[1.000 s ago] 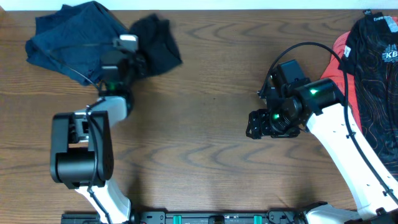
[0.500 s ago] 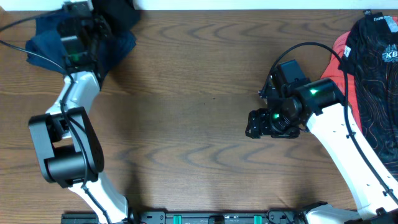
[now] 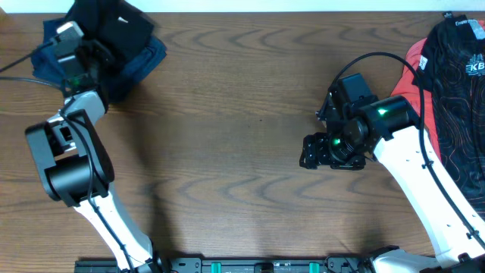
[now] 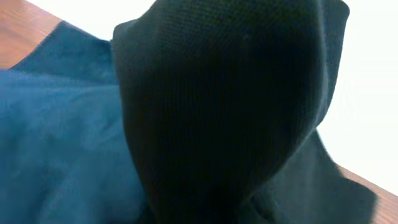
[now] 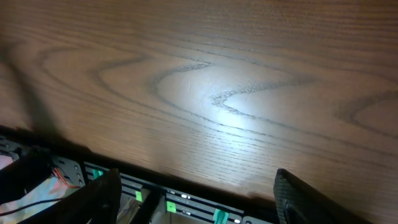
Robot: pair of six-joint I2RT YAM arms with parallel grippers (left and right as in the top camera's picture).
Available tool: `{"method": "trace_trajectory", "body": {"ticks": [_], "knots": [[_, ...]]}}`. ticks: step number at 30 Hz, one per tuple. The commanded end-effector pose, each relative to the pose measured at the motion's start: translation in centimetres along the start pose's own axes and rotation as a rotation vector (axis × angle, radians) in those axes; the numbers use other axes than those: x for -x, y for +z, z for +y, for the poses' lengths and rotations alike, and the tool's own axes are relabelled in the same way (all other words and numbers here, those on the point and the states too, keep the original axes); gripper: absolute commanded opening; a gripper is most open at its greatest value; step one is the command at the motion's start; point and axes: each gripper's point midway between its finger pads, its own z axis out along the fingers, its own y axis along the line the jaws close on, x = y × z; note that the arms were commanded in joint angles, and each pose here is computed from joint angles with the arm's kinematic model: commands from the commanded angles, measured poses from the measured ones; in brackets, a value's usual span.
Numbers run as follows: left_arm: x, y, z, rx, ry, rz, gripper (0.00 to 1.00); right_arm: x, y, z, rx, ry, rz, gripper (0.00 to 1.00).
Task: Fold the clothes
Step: 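Carry the bundle with the left gripper onto the dark blue stack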
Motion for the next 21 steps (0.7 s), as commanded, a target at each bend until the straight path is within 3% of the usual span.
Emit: {"method": "trace_trajectory", "body": {"ticks": [1, 3, 16, 17, 19, 21], "knots": [[0.6, 0.2, 1.3, 0.03, -0.034, -0.01, 0.49, -0.2, -0.1, 0.1, -0.005, 0.008, -0.002, 0.76], [0.9, 0.1, 2.0, 0.04, -0.038, -0.016, 0.63, -0.3, -0.1, 0.1, -0.005, 0.008, 0.0, 0.76], [1.8, -1.5, 8.0, 0.145, -0.088, 0.02, 0.67, -0.6, -0.1, 0.0, -0.01, 0.02, 0.014, 0.75], [2.2, -1.7, 7.8, 0.141, -0.087, 0.015, 0.72, -0.6, -0.1, 0.0, -0.01, 0.02, 0.014, 0.76], [3.4, -2.2, 7.3, 0.133, -0.083, -0.006, 0.92, -0.6, -0.1, 0.0, -0.01, 0.02, 0.015, 0.76], [5.0, -2.9, 6.4, 0.12, -0.076, -0.035, 0.92, -0.7, -0.1, 0.0, -0.011, 0.02, 0.017, 0.76]]}}
